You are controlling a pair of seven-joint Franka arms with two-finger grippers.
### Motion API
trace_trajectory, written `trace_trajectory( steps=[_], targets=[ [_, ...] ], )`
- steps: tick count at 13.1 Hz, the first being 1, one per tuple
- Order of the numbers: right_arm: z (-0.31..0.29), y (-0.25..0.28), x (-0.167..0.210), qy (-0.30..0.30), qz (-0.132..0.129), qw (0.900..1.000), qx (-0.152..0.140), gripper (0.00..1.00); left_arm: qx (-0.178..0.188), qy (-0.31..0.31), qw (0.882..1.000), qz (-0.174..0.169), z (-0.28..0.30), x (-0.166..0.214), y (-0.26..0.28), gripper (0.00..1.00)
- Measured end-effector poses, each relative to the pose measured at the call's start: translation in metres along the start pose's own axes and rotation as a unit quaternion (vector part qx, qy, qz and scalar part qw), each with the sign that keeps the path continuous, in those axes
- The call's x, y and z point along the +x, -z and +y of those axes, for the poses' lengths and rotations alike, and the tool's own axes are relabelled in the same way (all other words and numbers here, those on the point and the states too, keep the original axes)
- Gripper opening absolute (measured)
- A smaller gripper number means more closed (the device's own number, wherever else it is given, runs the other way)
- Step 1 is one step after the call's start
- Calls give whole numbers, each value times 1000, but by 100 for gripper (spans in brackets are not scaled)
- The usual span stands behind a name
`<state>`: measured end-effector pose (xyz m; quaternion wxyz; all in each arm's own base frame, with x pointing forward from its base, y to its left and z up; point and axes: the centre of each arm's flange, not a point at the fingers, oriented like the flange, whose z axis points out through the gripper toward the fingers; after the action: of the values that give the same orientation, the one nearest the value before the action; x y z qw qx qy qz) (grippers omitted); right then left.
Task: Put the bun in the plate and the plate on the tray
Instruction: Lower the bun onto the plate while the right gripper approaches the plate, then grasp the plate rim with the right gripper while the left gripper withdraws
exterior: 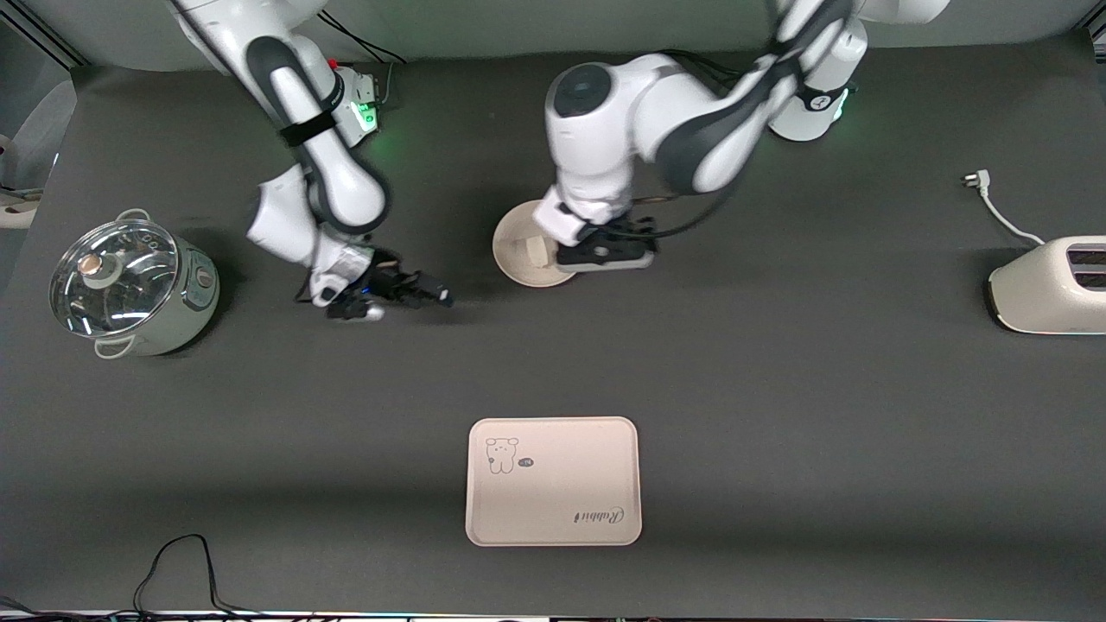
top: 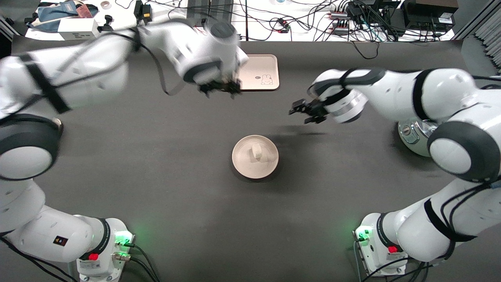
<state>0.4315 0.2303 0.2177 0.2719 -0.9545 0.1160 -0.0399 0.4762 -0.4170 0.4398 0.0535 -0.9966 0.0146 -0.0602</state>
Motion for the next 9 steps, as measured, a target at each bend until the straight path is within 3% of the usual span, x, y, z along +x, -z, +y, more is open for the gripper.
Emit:
trace_trajectory(
  steps=[4, 9],
  targets=[
    [-37, -31, -78, 15, 21, 999, -26, 99, 0, 8, 1000, -16, -134, 54, 50, 98],
    [-31, -47, -104, 7, 31, 998, -52, 96, -27, 9, 999, -43, -271, 78, 78, 100]
  ],
)
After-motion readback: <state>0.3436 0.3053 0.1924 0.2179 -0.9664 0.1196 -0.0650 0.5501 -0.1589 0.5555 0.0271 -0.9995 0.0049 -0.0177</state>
